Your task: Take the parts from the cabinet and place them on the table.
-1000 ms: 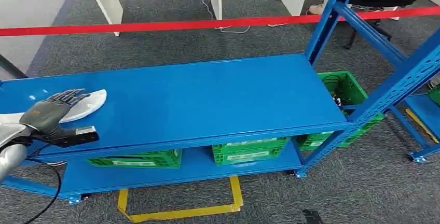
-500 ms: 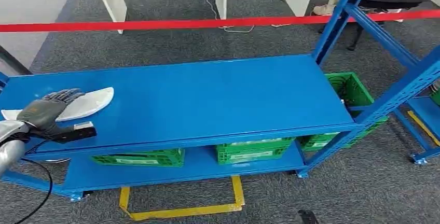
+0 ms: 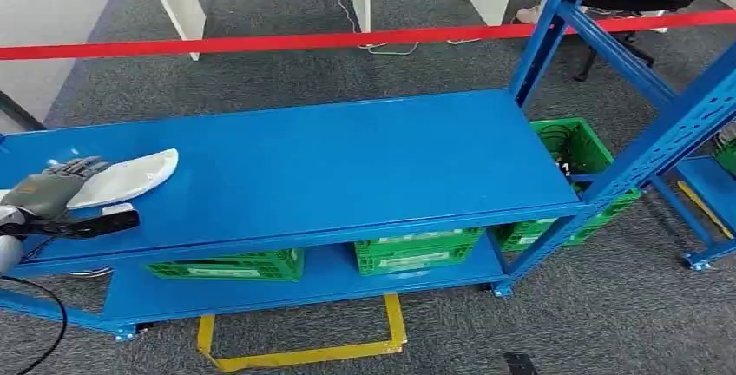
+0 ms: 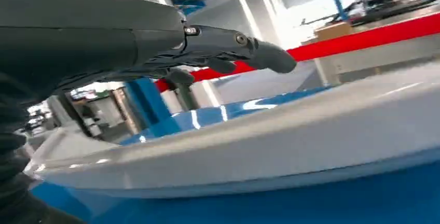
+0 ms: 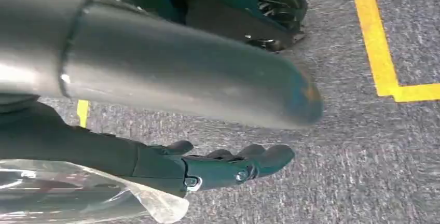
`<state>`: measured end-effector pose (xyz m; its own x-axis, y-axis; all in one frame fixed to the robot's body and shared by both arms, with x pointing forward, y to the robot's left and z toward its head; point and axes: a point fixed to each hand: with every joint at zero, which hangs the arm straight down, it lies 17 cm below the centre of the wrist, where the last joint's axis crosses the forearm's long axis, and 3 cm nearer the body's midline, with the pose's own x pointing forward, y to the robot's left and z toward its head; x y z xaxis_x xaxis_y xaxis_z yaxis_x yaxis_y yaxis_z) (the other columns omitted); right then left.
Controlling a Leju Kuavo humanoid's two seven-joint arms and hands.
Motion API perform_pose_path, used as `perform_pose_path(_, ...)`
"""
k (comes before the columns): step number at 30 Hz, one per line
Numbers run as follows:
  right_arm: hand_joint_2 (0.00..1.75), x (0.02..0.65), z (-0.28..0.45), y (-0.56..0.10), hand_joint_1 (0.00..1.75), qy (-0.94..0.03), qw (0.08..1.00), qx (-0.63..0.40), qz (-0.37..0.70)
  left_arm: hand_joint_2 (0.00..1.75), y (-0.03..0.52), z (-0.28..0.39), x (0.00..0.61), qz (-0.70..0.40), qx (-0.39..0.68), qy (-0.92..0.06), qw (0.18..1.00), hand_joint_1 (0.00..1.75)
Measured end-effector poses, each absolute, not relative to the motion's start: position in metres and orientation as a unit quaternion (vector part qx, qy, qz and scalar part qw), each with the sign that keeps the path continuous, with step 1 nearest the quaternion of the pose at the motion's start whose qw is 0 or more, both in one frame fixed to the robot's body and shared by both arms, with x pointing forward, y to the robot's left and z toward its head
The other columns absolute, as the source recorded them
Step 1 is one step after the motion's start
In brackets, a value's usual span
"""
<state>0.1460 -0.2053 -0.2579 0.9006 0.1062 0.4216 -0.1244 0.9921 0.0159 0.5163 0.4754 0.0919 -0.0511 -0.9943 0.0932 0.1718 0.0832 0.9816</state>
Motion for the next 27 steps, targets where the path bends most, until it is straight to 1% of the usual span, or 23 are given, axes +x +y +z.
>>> perform_pose_path(7, 0.00, 0.145, -0.258, -0.205, 0.00, -0.215, 0.974, 0.021, 0.062, 1.75, 0.490, 0.087, 0.515, -0.528, 0.427, -0.479, 0.556, 0.00)
perform_pose_path(19, 0.00, 0.144, -0.259, -0.207, 0.00, -0.213, 0.975, 0.016, 0.066, 1.75, 0.495, 0.077, 0.514, -0.525, 0.422, -0.469, 0.571, 0.00)
perform_pose_path(20, 0.00, 0.145, -0.259, -0.208, 0.00, -0.215, 0.974, 0.015, 0.066, 1.75, 0.496, 0.076, 0.513, -0.525, 0.422, -0.468, 0.572, 0.24)
perform_pose_path(21, 0.00, 0.146, -0.258, -0.208, 0.00, -0.215, 0.974, 0.015, 0.066, 1.75, 0.497, 0.076, 0.513, -0.524, 0.423, -0.468, 0.572, 1.75)
perform_pose_path(27, 0.00, 0.143, -0.259, -0.207, 0.00, -0.213, 0.974, 0.015, 0.071, 1.75, 0.488, 0.063, 0.508, -0.525, 0.403, -0.475, 0.580, 1.75)
